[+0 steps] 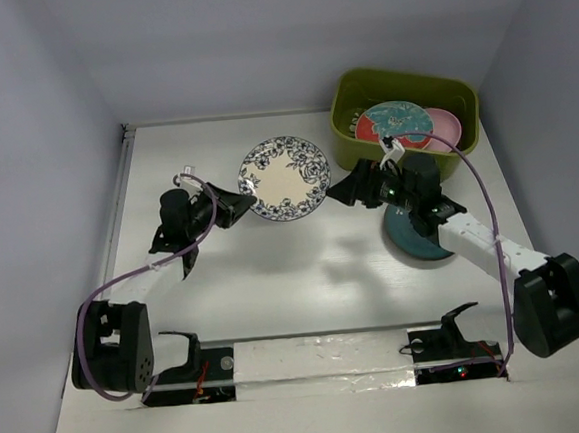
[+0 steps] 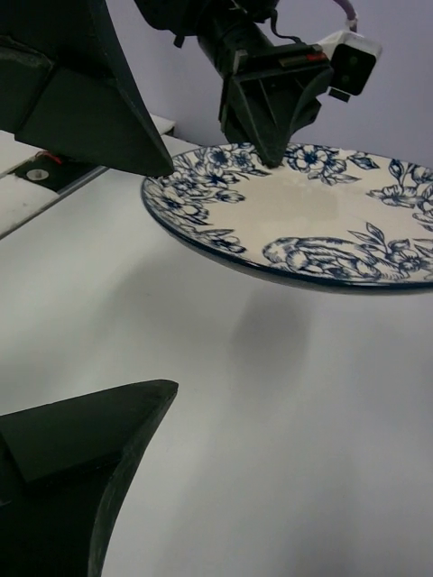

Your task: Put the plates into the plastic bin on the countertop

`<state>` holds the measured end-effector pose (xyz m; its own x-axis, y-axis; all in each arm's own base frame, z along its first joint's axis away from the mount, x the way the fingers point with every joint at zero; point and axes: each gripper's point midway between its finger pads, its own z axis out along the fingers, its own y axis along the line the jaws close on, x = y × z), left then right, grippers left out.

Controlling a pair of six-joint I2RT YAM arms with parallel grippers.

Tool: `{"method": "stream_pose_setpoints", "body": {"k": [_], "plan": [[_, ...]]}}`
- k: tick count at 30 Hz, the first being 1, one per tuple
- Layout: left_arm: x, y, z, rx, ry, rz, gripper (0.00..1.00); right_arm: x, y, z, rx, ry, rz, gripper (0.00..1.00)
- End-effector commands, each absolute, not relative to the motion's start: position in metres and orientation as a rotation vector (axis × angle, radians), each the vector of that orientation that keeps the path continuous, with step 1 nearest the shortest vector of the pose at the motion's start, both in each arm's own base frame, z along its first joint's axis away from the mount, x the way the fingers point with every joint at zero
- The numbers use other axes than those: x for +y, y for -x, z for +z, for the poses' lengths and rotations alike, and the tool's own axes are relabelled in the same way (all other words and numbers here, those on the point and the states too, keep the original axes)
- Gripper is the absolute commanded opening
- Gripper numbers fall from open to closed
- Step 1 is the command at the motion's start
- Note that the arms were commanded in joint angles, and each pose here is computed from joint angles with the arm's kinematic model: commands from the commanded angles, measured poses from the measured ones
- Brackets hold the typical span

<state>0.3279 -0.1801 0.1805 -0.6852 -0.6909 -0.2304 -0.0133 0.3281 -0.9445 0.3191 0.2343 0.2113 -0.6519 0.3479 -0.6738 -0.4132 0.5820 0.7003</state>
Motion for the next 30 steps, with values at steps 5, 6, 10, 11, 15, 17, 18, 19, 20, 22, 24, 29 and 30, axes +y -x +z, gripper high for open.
{"method": "stream_pose_setpoints", "body": {"k": [5,6,10,11,15,17,18,19,20,22,24,29,30], "plan": [[-0.21,-0.309,0.269,1.749,0.295,-1.564,0.0,0.254,-0.334,0.231,1.859,0.072,1.257,0.95],[-0.215,-0.305,0.267,1.757,0.276,-1.577,0.0,0.255,-0.337,0.232,1.856,0.064,1.265,0.94],[-0.225,-0.293,0.263,1.784,0.222,-1.589,0.0,0.258,-0.346,0.231,1.86,0.039,1.272,0.81],[-0.227,-0.289,0.264,1.786,0.209,-1.592,0.0,0.257,-0.348,0.232,1.851,0.026,1.268,0.62],[-0.223,-0.286,0.266,1.791,0.191,-1.545,0.17,0.251,-0.351,0.247,1.81,-0.051,1.266,0.06],[-0.218,-0.284,0.271,1.783,0.174,-1.468,0.41,0.245,-0.356,0.253,1.799,-0.102,1.235,0.0],[-0.215,-0.284,0.271,1.784,0.172,-1.431,0.47,0.244,-0.356,0.254,1.803,-0.121,1.229,0.0],[-0.212,-0.285,0.271,1.8,0.187,-1.384,0.52,0.241,-0.356,0.262,1.783,-0.133,1.225,0.0],[-0.207,-0.283,0.279,1.769,0.143,-1.319,0.58,0.238,-0.358,0.267,1.768,-0.153,1.211,0.0],[-0.197,-0.286,0.278,1.792,0.175,-1.191,0.6,0.229,-0.364,0.287,1.732,-0.169,1.194,0.0],[-0.197,-0.279,0.282,1.785,0.123,-1.105,0.6,0.213,-0.375,0.313,1.674,-0.194,1.176,0.0],[-0.205,-0.271,0.262,1.862,0.107,-0.985,0.55,0.15,-0.406,0.364,1.558,-0.286,1.084,0.0],[-0.215,-0.265,0.259,1.876,0.078,-0.984,0.54,0.138,-0.412,0.365,1.557,-0.316,1.067,0.0]]}}
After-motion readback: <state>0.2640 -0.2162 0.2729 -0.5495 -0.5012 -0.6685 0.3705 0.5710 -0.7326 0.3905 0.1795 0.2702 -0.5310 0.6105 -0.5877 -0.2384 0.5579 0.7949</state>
